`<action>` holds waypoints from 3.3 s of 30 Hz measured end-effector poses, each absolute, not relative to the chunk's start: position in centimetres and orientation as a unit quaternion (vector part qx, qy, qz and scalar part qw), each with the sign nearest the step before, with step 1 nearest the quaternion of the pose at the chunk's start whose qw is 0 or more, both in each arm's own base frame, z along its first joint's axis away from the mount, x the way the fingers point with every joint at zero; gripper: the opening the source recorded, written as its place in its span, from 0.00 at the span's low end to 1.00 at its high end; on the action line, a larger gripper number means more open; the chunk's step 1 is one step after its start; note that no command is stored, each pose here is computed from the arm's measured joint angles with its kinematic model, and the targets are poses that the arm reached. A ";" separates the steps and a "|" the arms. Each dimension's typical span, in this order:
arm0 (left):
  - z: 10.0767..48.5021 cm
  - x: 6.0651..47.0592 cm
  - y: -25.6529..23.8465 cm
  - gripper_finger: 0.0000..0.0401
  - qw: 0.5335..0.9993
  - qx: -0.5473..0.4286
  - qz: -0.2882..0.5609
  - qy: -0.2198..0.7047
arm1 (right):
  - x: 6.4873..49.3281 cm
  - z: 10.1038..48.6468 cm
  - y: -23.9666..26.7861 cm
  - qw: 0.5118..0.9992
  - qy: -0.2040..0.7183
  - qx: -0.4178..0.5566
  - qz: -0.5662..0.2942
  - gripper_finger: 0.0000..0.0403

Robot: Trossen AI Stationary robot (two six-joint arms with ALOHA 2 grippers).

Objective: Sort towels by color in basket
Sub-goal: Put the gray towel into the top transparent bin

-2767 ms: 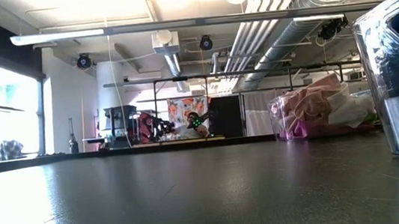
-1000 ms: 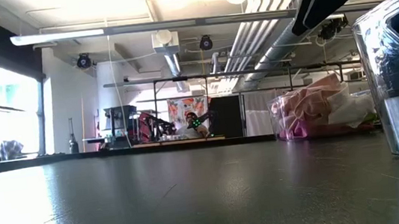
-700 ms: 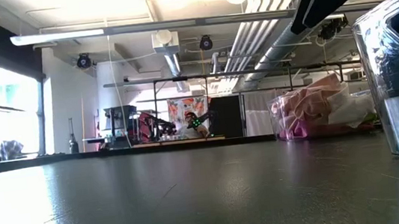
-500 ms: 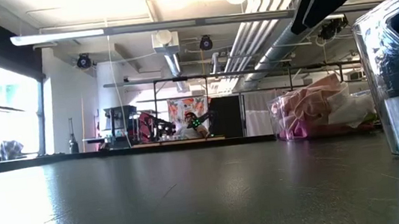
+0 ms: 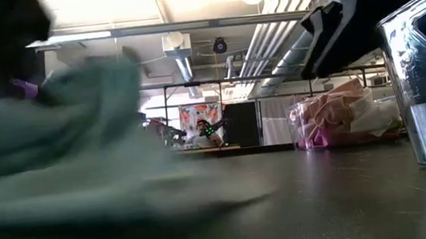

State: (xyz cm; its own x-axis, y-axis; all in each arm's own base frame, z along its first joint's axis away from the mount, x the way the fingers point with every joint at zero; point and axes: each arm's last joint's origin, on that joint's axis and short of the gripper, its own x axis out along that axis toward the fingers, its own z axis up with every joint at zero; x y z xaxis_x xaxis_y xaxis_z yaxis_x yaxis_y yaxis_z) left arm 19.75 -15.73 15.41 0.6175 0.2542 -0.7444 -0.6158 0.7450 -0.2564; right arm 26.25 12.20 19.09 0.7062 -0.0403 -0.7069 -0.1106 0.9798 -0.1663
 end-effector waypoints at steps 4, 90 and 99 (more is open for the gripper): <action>16.5 22.7 -14.1 0.01 0.907 -0.166 0.251 0.295 | 26.9 18.7 11.5 0.944 0.312 -0.107 0.020 0.32; 12.4 27.4 -14.1 0.47 0.936 -0.045 0.212 0.279 | 16.0 21.1 -17.7 0.755 0.431 0.050 -0.492 0.14; 12.9 27.9 -14.4 0.47 0.944 -0.072 0.200 0.253 | 16.1 24.2 -19.1 0.755 0.472 0.134 -0.434 0.40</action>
State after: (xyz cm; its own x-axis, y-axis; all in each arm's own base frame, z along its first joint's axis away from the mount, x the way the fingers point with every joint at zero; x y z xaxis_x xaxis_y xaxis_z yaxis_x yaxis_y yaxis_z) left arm 27.86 -14.42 12.87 0.7924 0.3403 -0.5063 -0.4130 0.9101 -0.0347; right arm 16.09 -19.06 24.23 0.1773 -0.5290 -0.8299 0.7827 0.5870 -0.2069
